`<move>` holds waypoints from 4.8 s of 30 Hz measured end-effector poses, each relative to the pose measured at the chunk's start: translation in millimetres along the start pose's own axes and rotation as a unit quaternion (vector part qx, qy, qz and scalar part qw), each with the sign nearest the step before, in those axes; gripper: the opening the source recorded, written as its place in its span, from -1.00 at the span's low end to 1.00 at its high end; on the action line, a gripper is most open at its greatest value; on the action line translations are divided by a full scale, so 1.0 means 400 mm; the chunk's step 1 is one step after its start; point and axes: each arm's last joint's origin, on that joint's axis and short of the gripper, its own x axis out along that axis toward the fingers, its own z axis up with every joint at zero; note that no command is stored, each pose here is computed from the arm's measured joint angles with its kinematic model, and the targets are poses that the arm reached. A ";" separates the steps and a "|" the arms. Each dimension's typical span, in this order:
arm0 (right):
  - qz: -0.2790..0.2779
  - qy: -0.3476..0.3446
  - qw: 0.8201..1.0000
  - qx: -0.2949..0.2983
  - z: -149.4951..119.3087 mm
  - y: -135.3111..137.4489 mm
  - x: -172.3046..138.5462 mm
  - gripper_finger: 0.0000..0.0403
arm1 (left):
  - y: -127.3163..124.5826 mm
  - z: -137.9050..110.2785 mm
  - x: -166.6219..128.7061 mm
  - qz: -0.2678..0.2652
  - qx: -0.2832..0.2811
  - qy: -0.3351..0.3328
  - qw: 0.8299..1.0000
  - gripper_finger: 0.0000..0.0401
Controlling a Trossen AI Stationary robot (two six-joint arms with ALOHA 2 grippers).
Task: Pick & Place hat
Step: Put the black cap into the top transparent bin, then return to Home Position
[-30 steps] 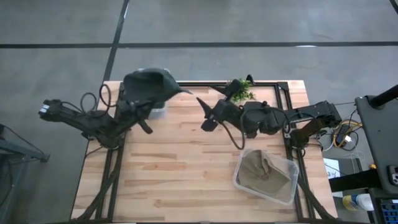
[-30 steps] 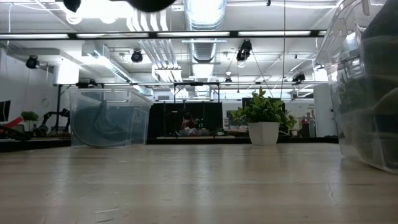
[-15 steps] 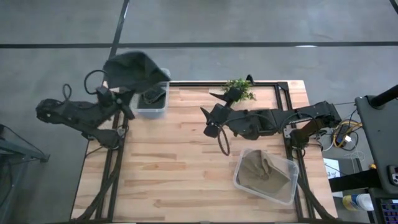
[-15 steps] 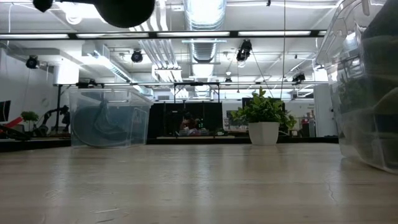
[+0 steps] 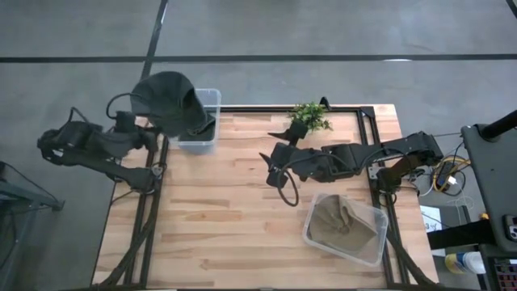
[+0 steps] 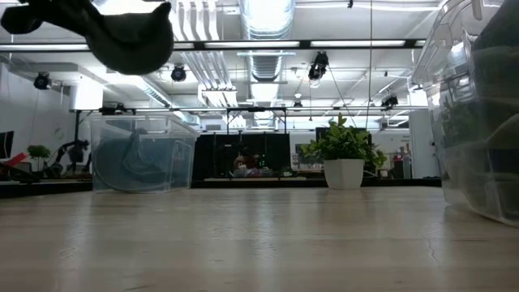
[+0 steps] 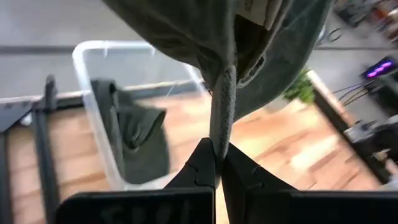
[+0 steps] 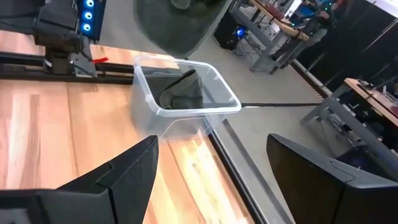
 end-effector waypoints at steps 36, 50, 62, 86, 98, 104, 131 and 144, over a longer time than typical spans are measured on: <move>0.003 0.027 1.000 -0.014 -0.067 0.033 0.028 0.46 | -0.056 0.142 0.332 0.221 0.023 0.233 0.947 -0.98; 0.003 0.027 1.000 -0.006 -0.068 0.033 0.028 0.46 | -0.052 0.099 0.444 0.283 0.051 0.330 0.899 -0.56; 0.003 0.034 0.999 -0.003 -0.071 0.033 0.028 0.46 | -0.047 0.101 0.370 0.291 0.093 0.333 0.892 -0.47; 0.160 0.033 0.986 -0.010 -0.073 0.050 0.029 -0.95 | -0.178 0.007 0.100 -0.147 0.168 0.013 0.975 -0.93; 0.319 -0.133 0.939 0.005 -0.089 0.079 0.017 -0.96 | -0.236 -0.133 0.109 -0.314 0.247 -0.049 0.916 -1.00; 0.312 -0.160 0.936 0.016 -0.150 0.033 -0.033 -0.96 | -0.225 -0.187 0.087 -0.380 0.270 -0.092 0.880 -1.00; 0.279 -0.261 0.920 0.087 -0.439 -0.206 -0.297 -0.96 | -0.074 -0.202 0.077 -0.389 0.242 -0.147 0.876 -1.00; 0.226 -0.206 0.949 0.073 -0.553 -0.218 -0.306 -0.96 | 0.014 -0.222 0.089 -0.407 0.207 -0.176 0.872 -1.00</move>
